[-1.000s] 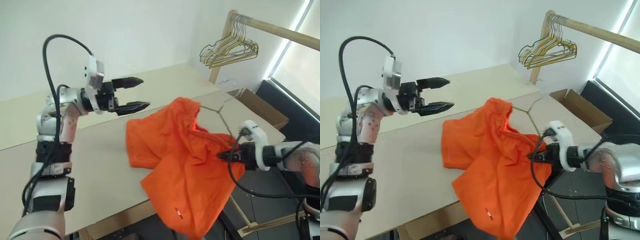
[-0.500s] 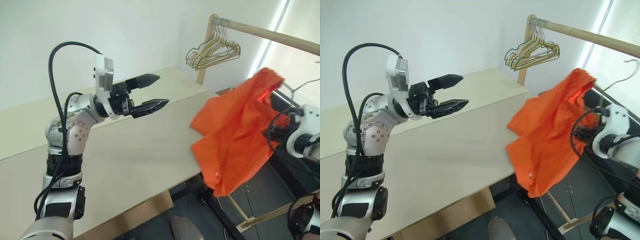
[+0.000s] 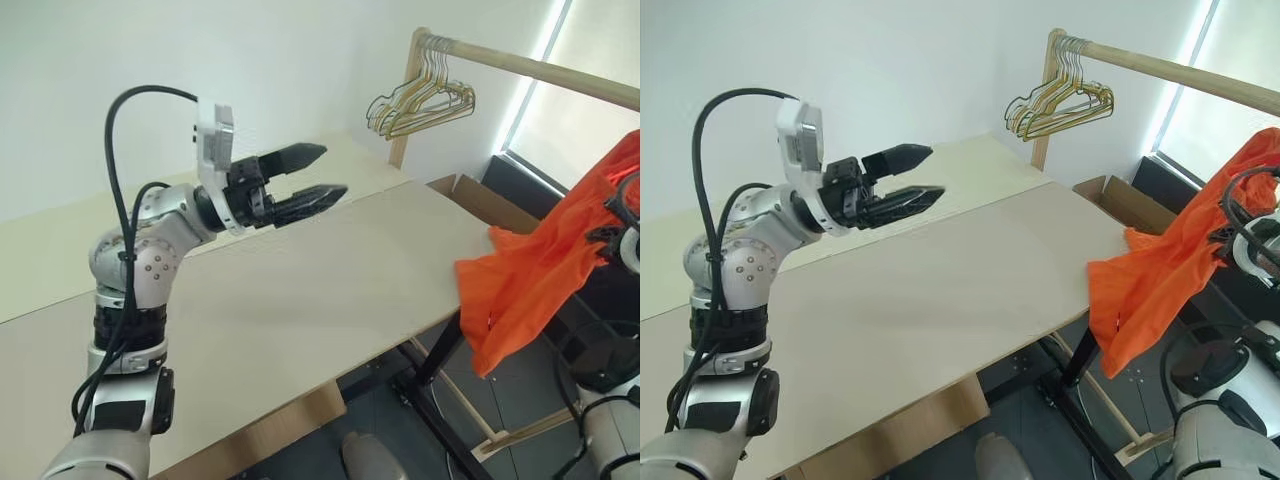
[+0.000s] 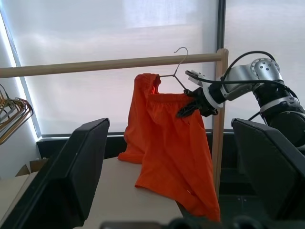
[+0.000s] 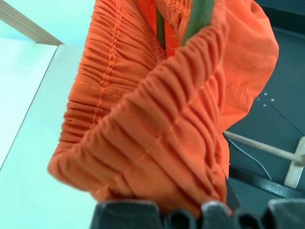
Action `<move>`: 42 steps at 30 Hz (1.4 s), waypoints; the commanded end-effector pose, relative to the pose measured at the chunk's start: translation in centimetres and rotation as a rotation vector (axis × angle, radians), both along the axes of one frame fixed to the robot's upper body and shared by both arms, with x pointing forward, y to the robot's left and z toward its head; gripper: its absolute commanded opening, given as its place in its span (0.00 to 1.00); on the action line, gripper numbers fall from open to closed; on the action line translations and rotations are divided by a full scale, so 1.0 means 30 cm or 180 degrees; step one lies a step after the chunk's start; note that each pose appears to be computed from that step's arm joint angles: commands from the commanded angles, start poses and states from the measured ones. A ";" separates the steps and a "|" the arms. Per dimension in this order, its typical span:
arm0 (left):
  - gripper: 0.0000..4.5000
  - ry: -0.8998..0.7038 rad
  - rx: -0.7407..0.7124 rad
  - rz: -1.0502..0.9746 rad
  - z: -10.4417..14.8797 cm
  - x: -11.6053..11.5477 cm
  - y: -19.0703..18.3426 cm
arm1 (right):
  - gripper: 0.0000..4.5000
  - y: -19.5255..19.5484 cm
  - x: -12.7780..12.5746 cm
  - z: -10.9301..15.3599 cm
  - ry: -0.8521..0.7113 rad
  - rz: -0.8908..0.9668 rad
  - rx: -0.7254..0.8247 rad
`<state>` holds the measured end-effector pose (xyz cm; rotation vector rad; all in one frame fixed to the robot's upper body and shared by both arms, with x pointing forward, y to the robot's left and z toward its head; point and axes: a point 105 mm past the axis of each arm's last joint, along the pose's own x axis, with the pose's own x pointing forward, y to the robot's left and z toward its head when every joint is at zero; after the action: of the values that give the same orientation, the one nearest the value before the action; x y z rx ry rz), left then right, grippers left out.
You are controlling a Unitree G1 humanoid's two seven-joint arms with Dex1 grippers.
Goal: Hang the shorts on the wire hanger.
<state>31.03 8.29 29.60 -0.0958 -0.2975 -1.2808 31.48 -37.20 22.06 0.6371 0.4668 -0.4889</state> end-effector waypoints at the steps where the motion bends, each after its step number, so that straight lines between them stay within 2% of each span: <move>1: 0.99 -0.0165 -0.0119 0.0019 0.062 -0.022 0.008 | 0.00 -0.041 -0.023 0.058 -0.0095 -0.0186 -0.0007; 11: 0.99 -0.0155 -0.0187 0.0085 0.066 -0.020 0.014 | 0.00 -0.092 -0.043 0.040 0.0035 -0.0444 0.0140; 20: 0.99 -0.0164 -0.0160 0.0085 0.057 -0.031 0.016 | 0.00 -0.120 -0.070 -0.040 0.0416 -0.0709 0.0090; 25: 1.00 -0.0174 -0.0141 0.0089 0.057 -0.034 0.021 | 0.31 -0.130 -0.079 -0.037 0.0485 -0.0872 -0.0148; 29: 1.00 -0.0171 -0.0125 0.0101 0.055 -0.031 0.025 | 0.63 -0.150 -0.089 0.062 0.0340 -0.1102 -0.0721; 30: 1.00 -0.0170 -0.0123 0.0101 0.054 -0.031 0.025 | 0.67 -0.150 -0.089 0.073 0.0317 -0.1114 -0.0781; 31: 1.00 -0.0171 -0.0121 0.0100 0.054 -0.030 0.025 | 0.77 -0.156 -0.093 0.090 0.0311 -0.1179 -0.0965; 34: 1.00 -0.0175 -0.0126 0.0099 0.057 -0.028 0.024 | 0.97 -0.173 -0.103 0.124 0.0286 -0.1341 -0.1365; 39: 1.00 -0.0183 -0.0138 0.0098 0.059 -0.026 0.021 | 0.99 -0.204 -0.137 0.188 0.0165 -0.1767 -0.1893; 42: 1.00 -0.0185 -0.0140 0.0091 0.057 -0.026 0.019 | 0.99 -0.205 -0.164 0.266 -0.0086 -0.2117 -0.2310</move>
<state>30.65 8.68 30.30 -0.1149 -0.3247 -1.2517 27.44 -43.53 26.72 0.1445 0.1848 -1.1508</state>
